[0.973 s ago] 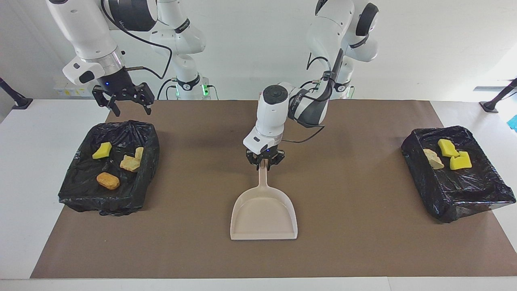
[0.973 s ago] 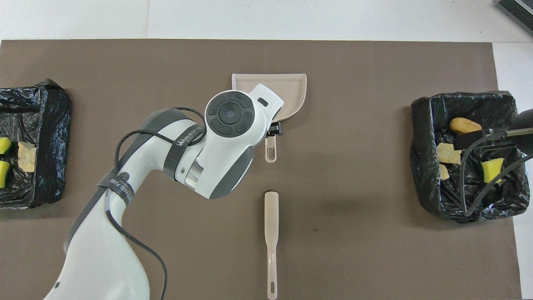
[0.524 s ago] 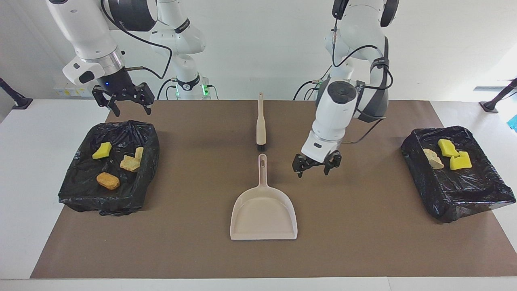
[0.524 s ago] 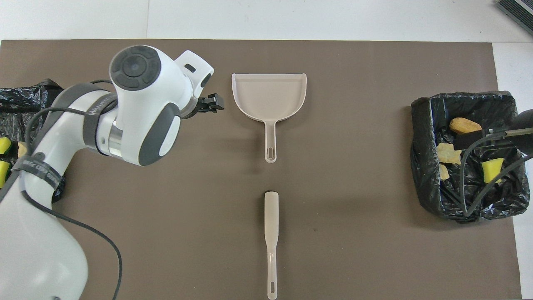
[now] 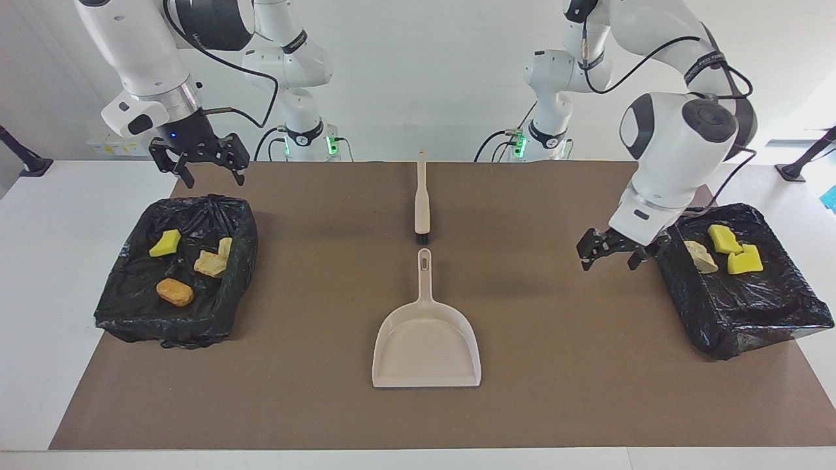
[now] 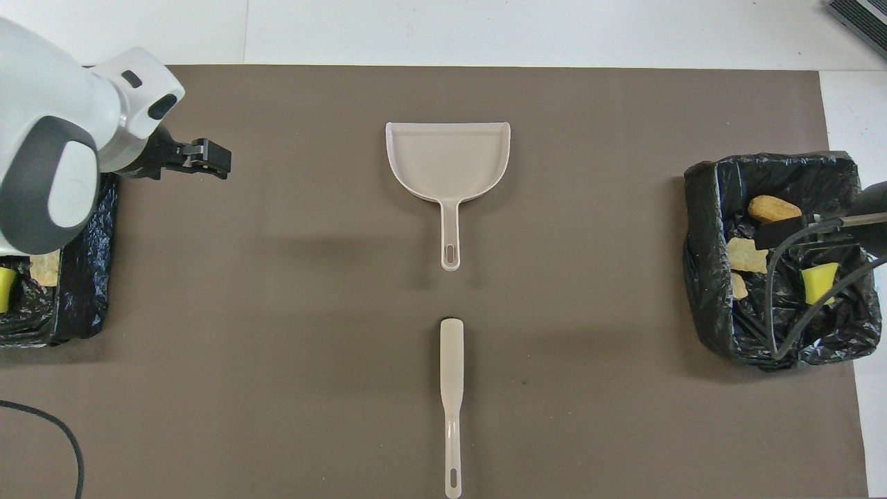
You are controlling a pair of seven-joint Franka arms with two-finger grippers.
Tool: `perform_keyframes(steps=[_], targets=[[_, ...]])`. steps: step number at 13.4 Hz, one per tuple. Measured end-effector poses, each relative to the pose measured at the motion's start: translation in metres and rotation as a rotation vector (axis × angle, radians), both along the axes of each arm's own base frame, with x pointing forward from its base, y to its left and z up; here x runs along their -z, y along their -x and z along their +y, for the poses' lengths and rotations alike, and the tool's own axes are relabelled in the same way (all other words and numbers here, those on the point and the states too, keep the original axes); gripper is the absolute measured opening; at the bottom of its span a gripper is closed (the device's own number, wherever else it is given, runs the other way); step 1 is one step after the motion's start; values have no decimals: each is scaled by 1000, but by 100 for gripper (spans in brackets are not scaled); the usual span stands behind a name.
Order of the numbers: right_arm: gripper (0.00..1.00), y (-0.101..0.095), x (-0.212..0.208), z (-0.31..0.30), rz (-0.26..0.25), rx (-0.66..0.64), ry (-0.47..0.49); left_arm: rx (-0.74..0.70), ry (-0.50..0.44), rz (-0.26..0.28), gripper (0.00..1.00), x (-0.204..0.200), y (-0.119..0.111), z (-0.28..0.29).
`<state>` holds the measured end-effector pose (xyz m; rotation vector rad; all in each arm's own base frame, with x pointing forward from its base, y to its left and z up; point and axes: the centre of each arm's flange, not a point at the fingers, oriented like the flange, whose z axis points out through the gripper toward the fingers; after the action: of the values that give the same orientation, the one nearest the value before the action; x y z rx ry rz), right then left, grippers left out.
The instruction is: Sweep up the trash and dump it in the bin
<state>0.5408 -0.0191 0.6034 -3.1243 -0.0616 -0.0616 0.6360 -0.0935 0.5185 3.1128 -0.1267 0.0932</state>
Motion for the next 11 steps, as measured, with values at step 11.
perform_keyframes(steps=[11], targets=[[100,0,0,0,0,0,0,87,4,69,100,-104,96,65]])
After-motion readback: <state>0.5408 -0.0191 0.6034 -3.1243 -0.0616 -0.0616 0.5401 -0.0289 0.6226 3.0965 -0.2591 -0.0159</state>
